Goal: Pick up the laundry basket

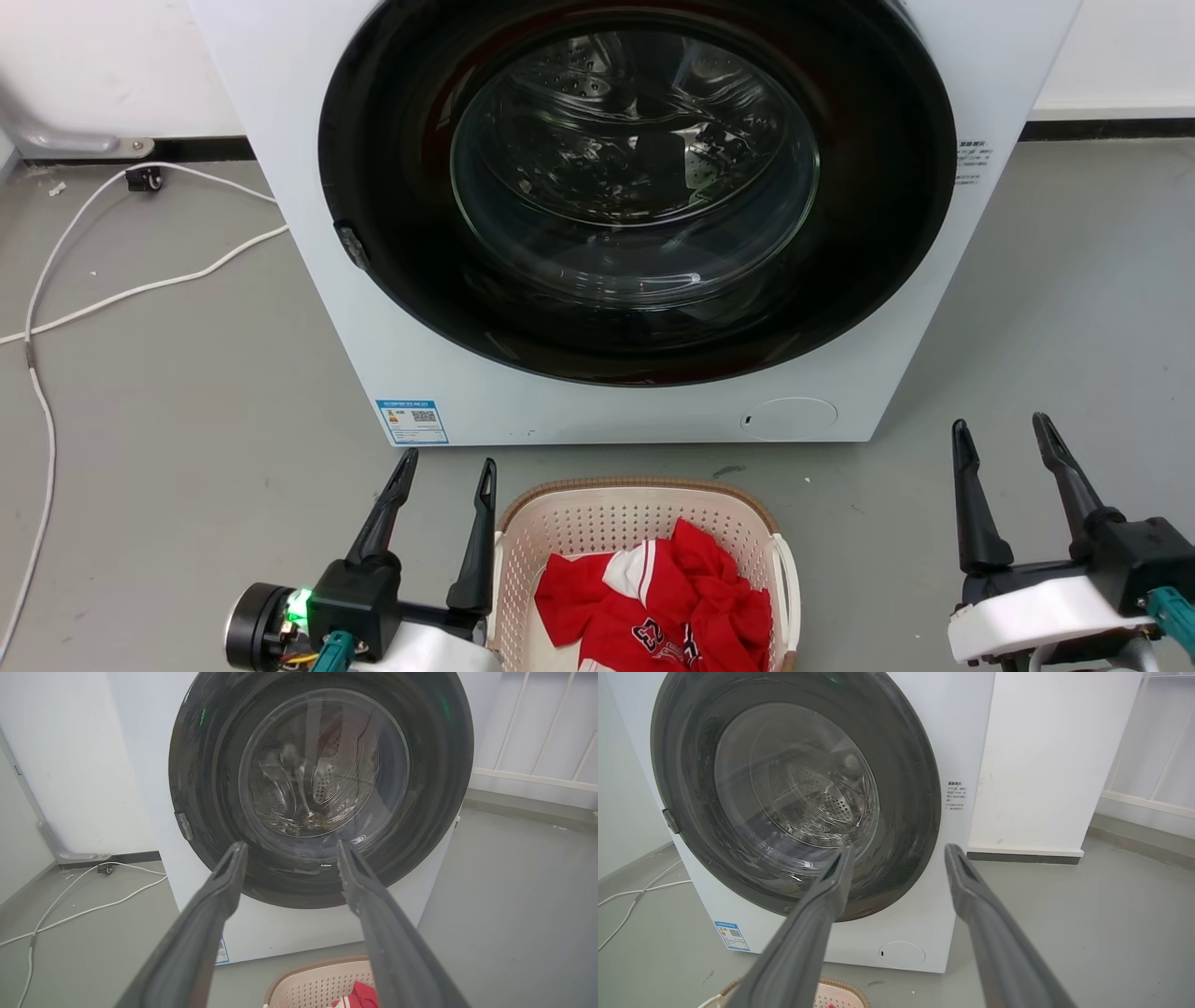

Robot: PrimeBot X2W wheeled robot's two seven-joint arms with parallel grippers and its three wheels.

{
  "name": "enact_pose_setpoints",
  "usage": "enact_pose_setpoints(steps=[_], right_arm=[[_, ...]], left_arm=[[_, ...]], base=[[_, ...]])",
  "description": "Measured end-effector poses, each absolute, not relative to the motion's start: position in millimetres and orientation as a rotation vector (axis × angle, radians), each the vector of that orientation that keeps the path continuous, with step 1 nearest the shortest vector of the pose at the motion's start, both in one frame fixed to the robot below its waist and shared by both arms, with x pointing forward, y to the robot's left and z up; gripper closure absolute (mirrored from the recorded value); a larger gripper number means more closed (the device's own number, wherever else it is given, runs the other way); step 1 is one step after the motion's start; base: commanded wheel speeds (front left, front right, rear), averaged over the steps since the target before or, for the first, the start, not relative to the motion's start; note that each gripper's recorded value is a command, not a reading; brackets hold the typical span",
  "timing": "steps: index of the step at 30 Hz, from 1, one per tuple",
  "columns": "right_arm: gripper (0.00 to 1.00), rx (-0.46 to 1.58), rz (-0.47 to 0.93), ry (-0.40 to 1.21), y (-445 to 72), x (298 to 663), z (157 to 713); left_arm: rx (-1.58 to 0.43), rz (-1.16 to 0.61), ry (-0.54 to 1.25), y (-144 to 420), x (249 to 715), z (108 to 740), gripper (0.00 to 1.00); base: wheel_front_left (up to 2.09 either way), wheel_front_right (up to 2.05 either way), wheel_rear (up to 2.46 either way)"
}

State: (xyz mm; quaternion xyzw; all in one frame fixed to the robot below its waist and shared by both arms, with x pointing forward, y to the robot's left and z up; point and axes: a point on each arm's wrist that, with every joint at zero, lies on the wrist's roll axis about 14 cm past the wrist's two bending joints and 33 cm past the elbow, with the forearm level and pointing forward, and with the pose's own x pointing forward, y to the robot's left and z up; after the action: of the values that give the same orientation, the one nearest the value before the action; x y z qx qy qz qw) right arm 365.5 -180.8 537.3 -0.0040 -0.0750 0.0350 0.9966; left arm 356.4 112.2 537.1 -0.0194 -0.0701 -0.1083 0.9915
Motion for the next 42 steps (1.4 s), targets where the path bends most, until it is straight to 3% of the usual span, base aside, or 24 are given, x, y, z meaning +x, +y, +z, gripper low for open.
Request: enact_pose_setpoints(steps=[16, 42], right_arm=[[0.0, 0.069, 0.054, -0.139, -184.1, 359.9, 526.3], [0.0, 0.028, 0.066, -0.138, -181.0, 362.6, 523.7]], left_arm=[[-0.187, -0.202, -0.132, 122.1, 354.0, 529.4, 0.0], [-0.148, -0.225, -0.128, 122.1, 354.9, 523.1, 0.0]], base=[[0.0, 0.0, 0.0], [0.0, 0.0, 0.0]])
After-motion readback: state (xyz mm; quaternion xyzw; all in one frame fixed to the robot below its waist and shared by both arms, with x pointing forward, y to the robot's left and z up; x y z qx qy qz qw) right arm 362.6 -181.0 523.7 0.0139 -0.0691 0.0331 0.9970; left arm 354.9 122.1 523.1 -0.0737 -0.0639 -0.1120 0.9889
